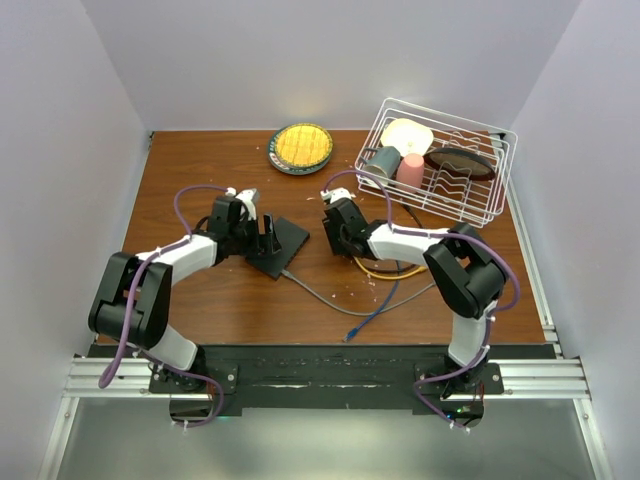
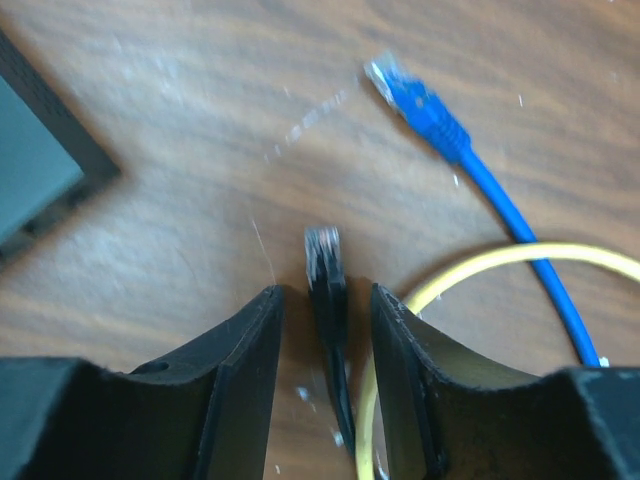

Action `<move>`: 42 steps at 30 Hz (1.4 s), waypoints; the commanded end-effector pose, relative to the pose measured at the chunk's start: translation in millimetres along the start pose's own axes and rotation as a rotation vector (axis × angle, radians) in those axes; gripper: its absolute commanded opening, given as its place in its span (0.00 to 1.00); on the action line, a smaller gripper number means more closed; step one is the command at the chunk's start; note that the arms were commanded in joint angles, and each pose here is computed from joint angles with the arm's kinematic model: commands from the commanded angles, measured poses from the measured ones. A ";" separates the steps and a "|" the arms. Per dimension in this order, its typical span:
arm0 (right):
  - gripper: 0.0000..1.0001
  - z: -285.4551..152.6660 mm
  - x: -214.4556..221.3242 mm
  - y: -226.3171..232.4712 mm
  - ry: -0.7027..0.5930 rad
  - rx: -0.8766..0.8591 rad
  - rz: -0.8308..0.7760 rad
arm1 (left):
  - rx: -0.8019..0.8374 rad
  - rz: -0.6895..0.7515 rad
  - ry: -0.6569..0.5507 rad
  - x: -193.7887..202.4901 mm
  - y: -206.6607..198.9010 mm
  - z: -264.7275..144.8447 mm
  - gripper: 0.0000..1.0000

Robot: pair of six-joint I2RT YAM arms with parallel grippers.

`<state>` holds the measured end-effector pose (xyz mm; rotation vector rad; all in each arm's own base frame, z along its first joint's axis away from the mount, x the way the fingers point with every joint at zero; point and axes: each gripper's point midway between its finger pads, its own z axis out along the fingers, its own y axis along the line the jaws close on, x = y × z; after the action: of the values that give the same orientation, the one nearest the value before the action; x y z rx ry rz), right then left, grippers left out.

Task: Insert the plug into the switch port

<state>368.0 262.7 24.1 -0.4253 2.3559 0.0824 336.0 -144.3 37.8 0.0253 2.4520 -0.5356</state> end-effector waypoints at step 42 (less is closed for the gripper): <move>0.00 -114.4 -17.8 79.5 -0.129 -0.646 -0.028 | 0.632 0.037 -0.133 -25.8 -138.9 -43.8 0.71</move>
<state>284.6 308.0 88.5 -0.7220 2.2404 0.7290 313.3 -237.4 123.6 0.2454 2.1279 -1.1433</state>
